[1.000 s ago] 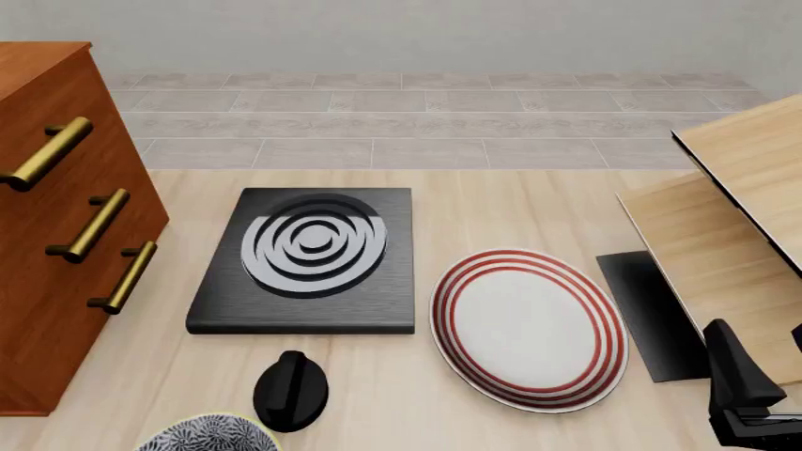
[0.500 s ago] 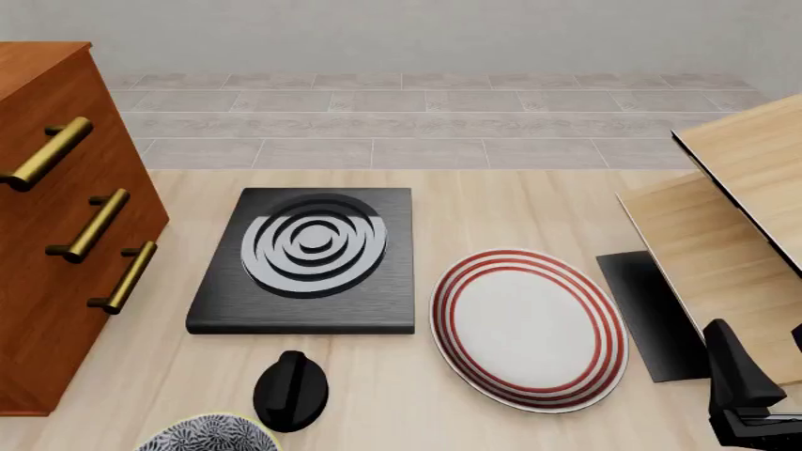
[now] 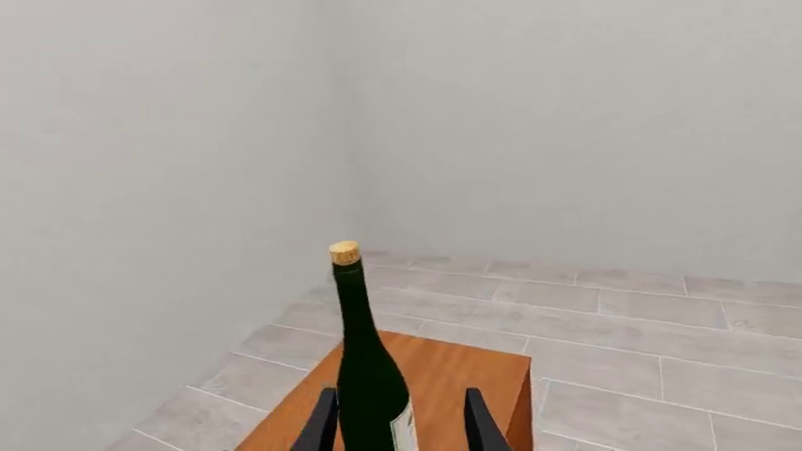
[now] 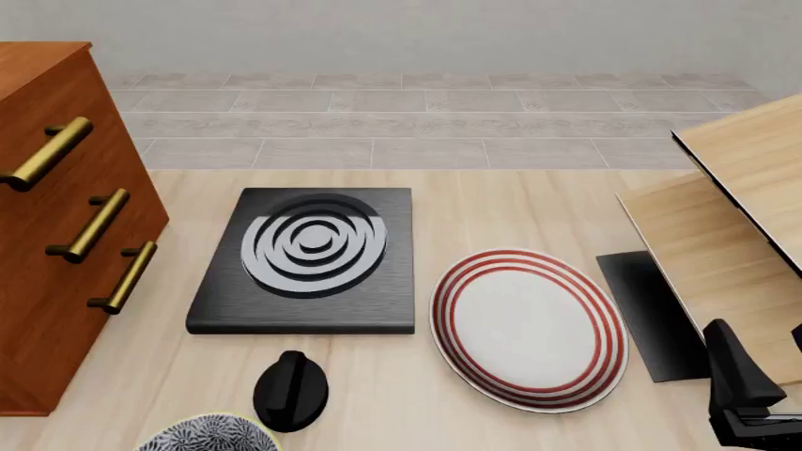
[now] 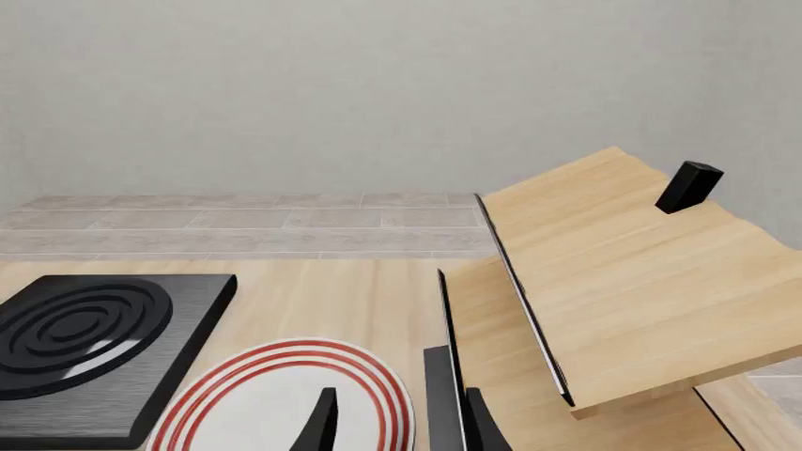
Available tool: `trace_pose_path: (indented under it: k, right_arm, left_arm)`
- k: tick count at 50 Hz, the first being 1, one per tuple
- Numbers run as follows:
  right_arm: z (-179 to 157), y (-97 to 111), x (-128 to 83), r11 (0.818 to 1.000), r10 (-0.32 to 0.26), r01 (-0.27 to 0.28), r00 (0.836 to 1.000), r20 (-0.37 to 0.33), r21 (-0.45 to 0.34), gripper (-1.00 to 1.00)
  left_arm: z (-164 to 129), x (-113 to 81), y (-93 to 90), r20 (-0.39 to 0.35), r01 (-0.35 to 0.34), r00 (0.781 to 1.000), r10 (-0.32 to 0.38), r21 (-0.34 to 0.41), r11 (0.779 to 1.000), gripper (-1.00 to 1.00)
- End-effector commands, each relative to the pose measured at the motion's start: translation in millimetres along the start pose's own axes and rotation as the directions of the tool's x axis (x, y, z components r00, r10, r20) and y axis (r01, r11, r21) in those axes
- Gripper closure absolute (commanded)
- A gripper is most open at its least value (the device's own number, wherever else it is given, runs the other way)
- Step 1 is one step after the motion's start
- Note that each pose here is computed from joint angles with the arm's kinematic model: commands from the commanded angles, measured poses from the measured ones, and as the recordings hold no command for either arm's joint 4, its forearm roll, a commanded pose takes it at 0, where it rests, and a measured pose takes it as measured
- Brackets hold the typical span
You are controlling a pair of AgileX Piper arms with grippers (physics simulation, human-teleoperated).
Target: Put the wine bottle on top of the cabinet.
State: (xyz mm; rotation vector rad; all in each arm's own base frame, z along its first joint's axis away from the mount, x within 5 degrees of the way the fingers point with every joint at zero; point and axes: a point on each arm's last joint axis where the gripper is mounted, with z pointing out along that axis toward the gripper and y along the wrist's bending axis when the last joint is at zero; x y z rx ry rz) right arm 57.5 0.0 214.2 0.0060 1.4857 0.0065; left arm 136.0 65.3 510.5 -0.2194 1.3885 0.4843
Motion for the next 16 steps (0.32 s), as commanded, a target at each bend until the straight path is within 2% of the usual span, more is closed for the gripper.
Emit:
trace_pose_path:
  k: [1,3,5,7,9,14,16]
  right_arm:
    - [0,0,0,1.000,0.000,0.000,1.000,0.000,0.000,-1.00]
    - [0,0,0,1.000,0.000,0.000,1.000,0.000,0.000,-1.00]
    - [0,0,0,1.000,0.000,0.000,1.000,0.000,0.000,-1.00]
    - [0,0,0,1.000,0.000,0.000,1.000,0.000,0.000,-1.00]
    - [0,0,0,1.000,0.000,0.000,1.000,0.000,0.000,-1.00]
    - [0,0,0,1.000,0.000,0.000,1.000,0.000,0.000,-1.00]
    - [0,0,0,1.000,0.000,0.000,1.000,0.000,0.000,-1.00]
  left_arm:
    - [-52,-0.5,-7.2,0.008,0.059,0.998,-0.060,0.071,0.996,-1.00]
    - [-54,0.6,-6.8,-0.003,0.083,0.997,-0.083,0.067,0.994,-1.00]
    - [-69,1.5,-8.1,0.001,0.082,0.997,-0.082,0.091,0.992,-1.00]
    - [-77,5.1,-9.3,-0.031,0.122,0.992,-0.119,0.111,0.986,-1.00]
    - [-90,4.1,-8.3,-0.019,0.116,0.993,-0.115,0.119,0.986,-1.00]
    - [-112,4.1,-6.5,-0.049,0.170,0.985,-0.165,0.138,0.976,-1.00]
    - [-121,3.3,-5.2,-0.044,0.167,0.986,-0.163,0.139,0.976,-1.00]
